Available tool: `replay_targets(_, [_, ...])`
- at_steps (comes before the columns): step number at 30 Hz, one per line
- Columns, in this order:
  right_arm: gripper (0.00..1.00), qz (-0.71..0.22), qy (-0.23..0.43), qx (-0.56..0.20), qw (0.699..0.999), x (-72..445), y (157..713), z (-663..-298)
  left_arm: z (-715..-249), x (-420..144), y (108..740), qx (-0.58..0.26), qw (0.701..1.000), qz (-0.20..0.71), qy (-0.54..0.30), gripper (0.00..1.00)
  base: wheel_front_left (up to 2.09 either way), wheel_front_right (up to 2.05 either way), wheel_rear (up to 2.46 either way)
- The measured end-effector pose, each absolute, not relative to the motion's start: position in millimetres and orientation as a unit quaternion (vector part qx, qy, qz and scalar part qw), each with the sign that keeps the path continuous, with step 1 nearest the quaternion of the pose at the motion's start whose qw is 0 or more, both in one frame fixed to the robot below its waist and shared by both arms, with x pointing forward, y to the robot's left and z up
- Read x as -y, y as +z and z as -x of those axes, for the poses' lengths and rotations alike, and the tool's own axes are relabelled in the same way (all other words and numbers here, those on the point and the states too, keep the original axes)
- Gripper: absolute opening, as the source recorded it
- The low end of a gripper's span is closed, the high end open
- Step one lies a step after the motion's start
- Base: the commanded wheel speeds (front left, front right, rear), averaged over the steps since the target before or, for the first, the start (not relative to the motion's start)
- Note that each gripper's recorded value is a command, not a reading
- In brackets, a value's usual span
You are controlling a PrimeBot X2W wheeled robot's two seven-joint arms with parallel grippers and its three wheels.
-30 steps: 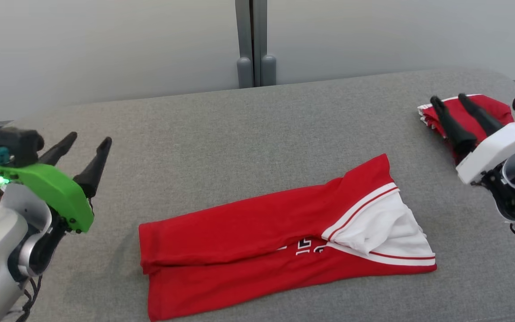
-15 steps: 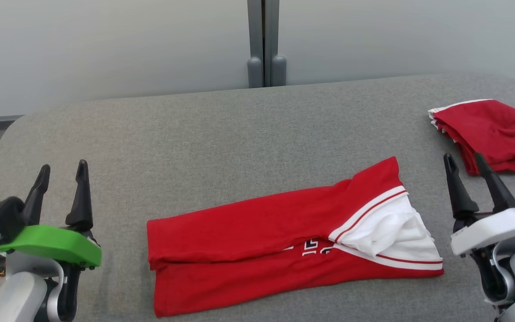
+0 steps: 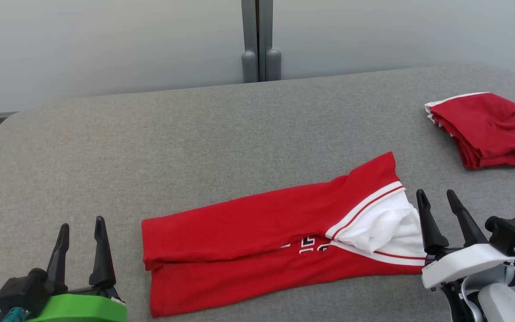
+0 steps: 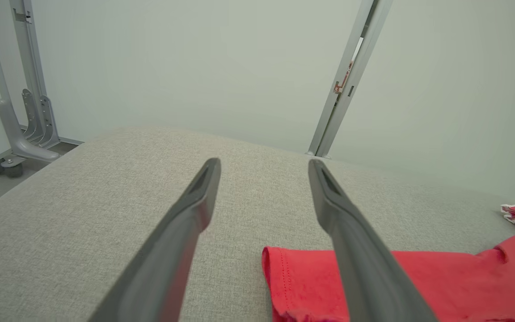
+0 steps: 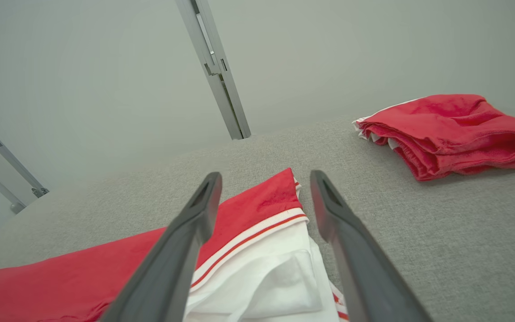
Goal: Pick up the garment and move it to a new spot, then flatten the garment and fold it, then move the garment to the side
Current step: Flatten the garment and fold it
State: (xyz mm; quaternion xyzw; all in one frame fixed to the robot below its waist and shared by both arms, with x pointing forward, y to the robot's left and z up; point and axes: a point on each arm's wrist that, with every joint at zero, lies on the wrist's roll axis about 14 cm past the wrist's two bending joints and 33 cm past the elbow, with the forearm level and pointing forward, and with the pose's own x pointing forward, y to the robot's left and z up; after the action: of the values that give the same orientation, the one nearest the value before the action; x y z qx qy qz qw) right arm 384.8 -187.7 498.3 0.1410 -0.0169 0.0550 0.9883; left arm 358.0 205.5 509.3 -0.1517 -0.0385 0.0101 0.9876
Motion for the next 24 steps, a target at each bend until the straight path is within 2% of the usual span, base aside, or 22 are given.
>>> replay_targets(8, [1.00,-0.125,0.062,-0.031,0.990,186,475,-396,-358,-200,497,0.029,0.988,0.151,0.003,1.00,0.00,0.00,0.00])
replay_targets(18, [1.00,-0.104,0.055,-0.168,0.979,192,436,-430,-366,-192,491,0.021,0.989,0.147,-0.010,1.00,0.00,0.00,0.00])
replay_targets(24, [1.00,-0.104,0.062,-0.297,0.947,183,395,-424,-362,-198,485,0.014,0.989,0.146,0.001,1.00,0.00,0.00,0.00])
